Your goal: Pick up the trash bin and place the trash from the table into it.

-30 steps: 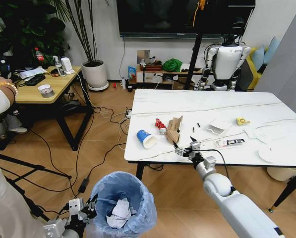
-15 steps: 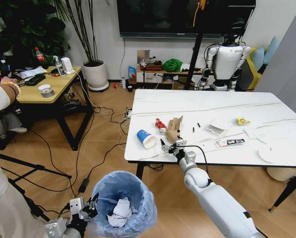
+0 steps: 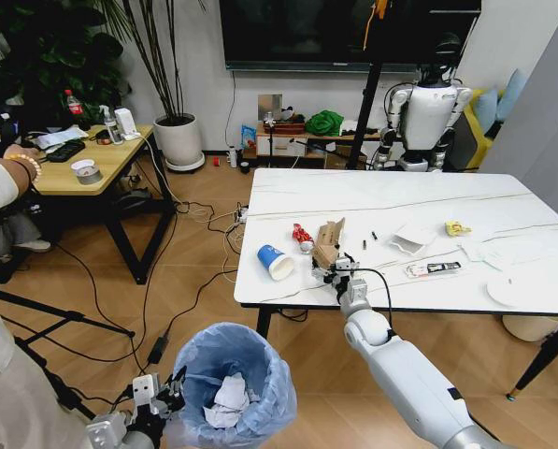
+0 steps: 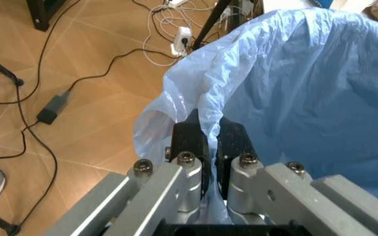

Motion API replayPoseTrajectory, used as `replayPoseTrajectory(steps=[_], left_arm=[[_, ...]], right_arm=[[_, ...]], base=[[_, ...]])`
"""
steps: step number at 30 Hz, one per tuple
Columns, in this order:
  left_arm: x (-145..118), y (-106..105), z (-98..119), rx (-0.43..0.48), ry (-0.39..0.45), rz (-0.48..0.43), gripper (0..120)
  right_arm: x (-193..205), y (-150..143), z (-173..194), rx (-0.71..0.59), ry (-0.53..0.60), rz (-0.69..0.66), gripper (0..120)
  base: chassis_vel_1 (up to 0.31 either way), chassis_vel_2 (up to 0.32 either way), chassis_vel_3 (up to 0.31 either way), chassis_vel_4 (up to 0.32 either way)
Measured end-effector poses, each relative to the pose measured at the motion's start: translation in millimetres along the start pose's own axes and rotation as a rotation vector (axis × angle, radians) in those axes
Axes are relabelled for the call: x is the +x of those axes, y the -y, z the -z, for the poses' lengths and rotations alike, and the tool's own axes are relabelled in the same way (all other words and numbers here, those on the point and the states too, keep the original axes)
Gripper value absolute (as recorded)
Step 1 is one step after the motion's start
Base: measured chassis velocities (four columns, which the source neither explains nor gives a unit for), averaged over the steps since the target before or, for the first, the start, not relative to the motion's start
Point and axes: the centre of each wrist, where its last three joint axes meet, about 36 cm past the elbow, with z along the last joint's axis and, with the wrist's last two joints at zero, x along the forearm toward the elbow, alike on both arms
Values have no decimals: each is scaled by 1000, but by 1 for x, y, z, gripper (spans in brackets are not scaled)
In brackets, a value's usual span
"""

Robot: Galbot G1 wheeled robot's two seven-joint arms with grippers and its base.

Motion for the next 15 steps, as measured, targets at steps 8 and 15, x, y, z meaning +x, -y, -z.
replayPoseTrajectory(steps=[8, 15], left_arm=[[0, 0, -2, 4, 2, 2, 0], [-3, 1, -3, 6, 1, 0, 0]], right_arm=[[-11, 2, -5, 14, -3, -17, 100], [-12, 6, -5, 4, 3, -15, 94]], base=[[0, 0, 0, 0], [0, 0, 0, 0]])
